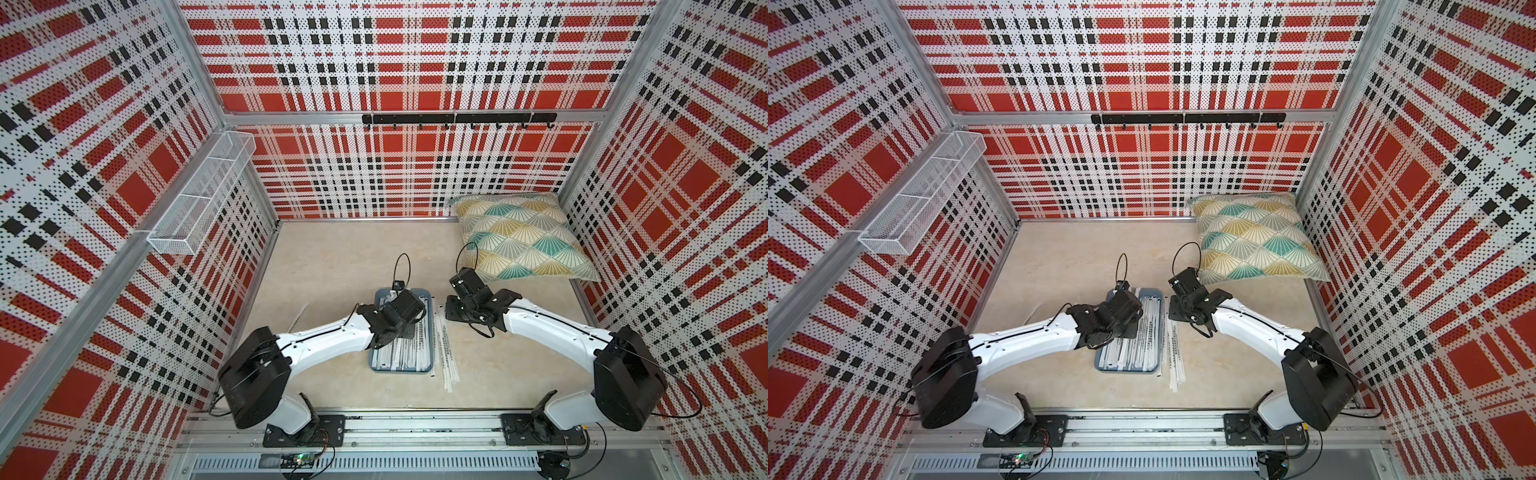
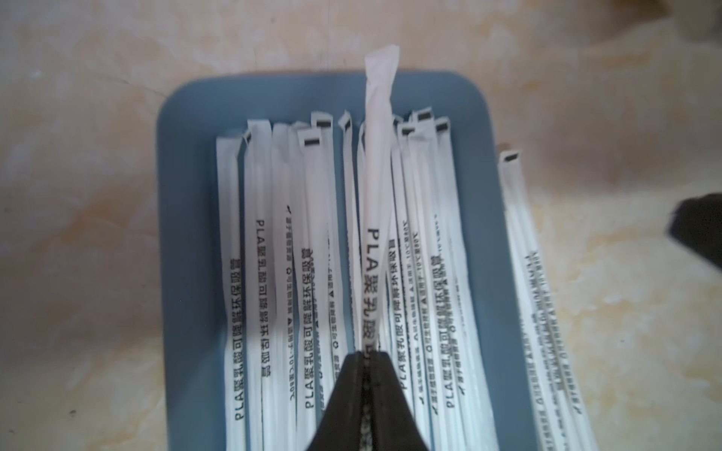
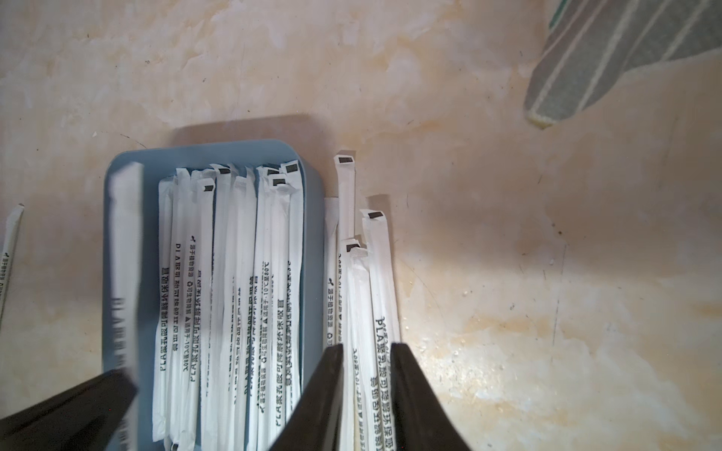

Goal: Put the straws into the storage box
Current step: Place the straw in the storage box.

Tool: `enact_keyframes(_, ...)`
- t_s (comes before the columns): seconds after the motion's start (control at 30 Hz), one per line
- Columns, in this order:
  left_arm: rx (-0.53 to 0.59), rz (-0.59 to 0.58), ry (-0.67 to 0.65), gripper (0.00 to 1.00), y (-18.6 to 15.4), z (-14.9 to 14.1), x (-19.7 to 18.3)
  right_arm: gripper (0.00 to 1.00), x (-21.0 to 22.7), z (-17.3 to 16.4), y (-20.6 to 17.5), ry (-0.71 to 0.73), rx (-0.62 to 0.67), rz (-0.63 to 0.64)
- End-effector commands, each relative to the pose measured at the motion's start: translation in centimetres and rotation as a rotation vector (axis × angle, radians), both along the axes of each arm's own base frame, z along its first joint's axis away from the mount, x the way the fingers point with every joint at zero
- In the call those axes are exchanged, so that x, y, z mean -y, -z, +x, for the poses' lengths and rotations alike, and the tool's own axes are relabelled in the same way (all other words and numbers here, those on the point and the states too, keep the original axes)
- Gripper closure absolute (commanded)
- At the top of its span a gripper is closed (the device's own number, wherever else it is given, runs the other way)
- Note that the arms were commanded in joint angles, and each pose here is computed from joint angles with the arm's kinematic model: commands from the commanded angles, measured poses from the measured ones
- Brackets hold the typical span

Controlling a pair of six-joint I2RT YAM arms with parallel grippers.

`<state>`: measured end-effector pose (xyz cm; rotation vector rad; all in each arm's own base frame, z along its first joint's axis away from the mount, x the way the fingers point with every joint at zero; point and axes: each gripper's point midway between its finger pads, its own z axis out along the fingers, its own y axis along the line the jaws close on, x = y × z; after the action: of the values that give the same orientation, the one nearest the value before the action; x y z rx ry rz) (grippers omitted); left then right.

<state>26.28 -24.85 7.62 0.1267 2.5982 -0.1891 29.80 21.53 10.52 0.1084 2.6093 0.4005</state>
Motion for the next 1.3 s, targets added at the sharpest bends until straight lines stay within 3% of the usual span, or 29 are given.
enact_keyframes(0.0,0.001,-0.008,-0.044,0.9,1.2,0.7,-0.4,0.72,-0.2,0.4,0.3,0.031,-0.007,0.02)
enact_keyframes(0.33,0.001,0.019,-0.09,0.86,3.3,3.1,-1.9,0.72,0.0,-0.1,1.8,0.046,-0.047,0.0)
enact_keyframes(0.6,-0.003,-0.014,-0.105,0.71,2.7,3.0,-2.9,0.71,1.0,-1.0,2.7,0.037,-0.074,-0.056)
enact_keyframes(0.77,0.02,-0.107,-0.123,0.63,-0.9,3.8,-3.4,0.69,3.0,-2.7,2.6,0.034,-0.099,-0.123)
enact_keyframes(0.97,0.268,-0.218,-0.099,0.47,-9.9,5.8,-5.4,0.72,2.2,-7.1,2.7,-0.055,-0.167,-0.144)
enact_keyframes(1.1,0.302,-0.385,-0.162,0.41,-10.0,6.8,-8.2,0.73,0.6,-7.8,4.2,-0.098,-0.196,-0.154)
enact_keyframes(1.27,0.273,-0.559,-0.168,0.39,-9.4,7.3,-8.2,0.73,-0.3,-6.5,5.8,-0.083,-0.188,-0.174)
